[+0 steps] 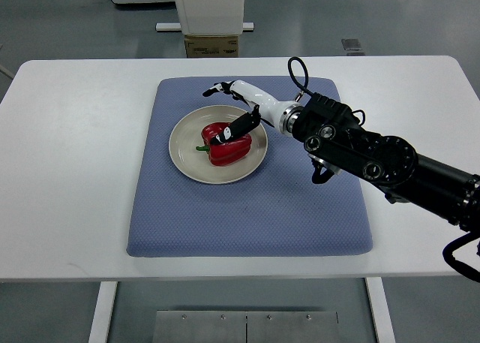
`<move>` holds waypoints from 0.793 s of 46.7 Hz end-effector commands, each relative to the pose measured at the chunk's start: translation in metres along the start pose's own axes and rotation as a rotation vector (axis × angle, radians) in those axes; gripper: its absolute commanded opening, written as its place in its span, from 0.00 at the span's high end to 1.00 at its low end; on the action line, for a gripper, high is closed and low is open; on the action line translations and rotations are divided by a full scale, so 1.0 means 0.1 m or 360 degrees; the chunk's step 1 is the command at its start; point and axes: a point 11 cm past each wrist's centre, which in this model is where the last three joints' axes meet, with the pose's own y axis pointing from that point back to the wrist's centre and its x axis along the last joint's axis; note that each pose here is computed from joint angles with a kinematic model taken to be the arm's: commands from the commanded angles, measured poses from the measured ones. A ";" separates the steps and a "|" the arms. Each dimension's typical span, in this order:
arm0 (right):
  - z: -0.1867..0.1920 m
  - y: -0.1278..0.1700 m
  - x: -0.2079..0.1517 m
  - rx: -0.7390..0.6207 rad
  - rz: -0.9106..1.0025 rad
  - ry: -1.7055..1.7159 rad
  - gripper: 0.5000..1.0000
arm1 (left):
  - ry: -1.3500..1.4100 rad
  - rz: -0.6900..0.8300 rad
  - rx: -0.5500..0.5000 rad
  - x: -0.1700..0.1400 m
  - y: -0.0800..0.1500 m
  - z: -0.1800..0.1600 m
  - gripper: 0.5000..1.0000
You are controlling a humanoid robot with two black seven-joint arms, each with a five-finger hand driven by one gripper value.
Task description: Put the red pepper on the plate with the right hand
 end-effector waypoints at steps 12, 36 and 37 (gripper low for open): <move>0.33 0.28 0.70 -0.0008 0.0325 -0.0488 0.02 | 0.0000 0.0000 0.0001 0.00 0.00 0.00 0.00; 1.10 0.65 0.97 -0.0104 0.0795 -0.1179 0.00 | 0.0000 0.0000 0.0001 0.00 0.00 0.00 0.00; 1.10 0.66 0.98 -0.0094 0.0813 -0.1192 0.00 | 0.0000 0.0000 0.0001 0.00 0.00 0.00 0.00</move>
